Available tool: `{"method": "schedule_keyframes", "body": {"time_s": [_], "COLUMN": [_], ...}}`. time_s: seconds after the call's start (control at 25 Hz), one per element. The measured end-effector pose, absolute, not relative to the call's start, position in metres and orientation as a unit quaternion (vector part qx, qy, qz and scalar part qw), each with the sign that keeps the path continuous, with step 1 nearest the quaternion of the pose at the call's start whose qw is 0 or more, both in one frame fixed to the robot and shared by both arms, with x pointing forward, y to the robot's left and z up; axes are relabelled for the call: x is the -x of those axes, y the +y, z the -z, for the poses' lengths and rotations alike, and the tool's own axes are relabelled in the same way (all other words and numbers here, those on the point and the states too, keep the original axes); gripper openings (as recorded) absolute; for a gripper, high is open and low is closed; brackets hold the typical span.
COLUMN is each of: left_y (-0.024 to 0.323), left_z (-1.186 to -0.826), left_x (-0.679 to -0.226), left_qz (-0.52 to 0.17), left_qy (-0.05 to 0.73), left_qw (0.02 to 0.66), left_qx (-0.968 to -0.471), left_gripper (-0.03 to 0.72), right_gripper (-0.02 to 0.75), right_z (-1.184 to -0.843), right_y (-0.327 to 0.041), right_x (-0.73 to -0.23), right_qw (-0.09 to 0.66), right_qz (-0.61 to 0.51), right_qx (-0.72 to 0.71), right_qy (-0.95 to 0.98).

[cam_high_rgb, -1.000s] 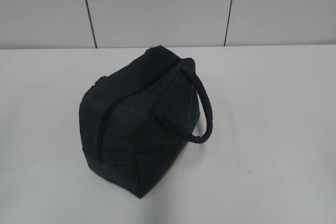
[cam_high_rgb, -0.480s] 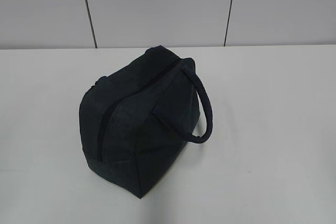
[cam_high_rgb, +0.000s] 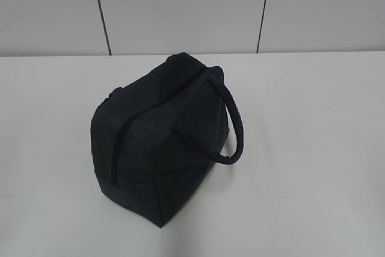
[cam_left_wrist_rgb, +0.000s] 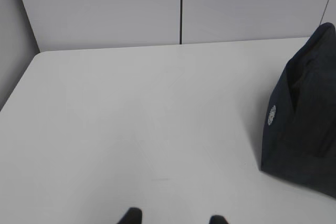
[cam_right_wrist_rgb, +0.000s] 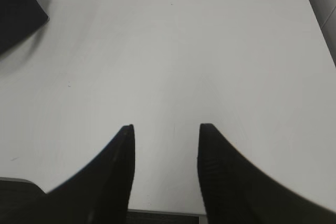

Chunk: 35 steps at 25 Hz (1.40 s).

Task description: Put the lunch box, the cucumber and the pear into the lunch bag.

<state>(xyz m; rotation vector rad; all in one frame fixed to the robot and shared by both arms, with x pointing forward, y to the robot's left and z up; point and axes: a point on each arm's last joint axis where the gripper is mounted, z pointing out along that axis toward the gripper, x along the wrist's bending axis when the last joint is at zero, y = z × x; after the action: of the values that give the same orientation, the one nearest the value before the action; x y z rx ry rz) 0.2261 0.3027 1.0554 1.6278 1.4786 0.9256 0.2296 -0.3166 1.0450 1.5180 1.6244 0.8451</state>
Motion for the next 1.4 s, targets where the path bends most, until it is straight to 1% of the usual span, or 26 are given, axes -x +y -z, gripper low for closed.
{"method": "schedule_keyframes", "body": {"time_s": [1.4], "left_y": [0.3027], "left_z": [-1.0554], "left_x": [-0.2261], "left_qz": [-0.361], "left_qy": [0.576], "left_qw": [0.369], "left_qx": [-0.634], "left_gripper": [0.239], "right_gripper": [0.317], "right_z": [-1.0450], "right_y": [-0.3166], "right_x": [-0.2296], "right_qw": [0.372], "right_qz": [-0.330], "right_qx": [-0.592], "right_qy": [0.634]}}
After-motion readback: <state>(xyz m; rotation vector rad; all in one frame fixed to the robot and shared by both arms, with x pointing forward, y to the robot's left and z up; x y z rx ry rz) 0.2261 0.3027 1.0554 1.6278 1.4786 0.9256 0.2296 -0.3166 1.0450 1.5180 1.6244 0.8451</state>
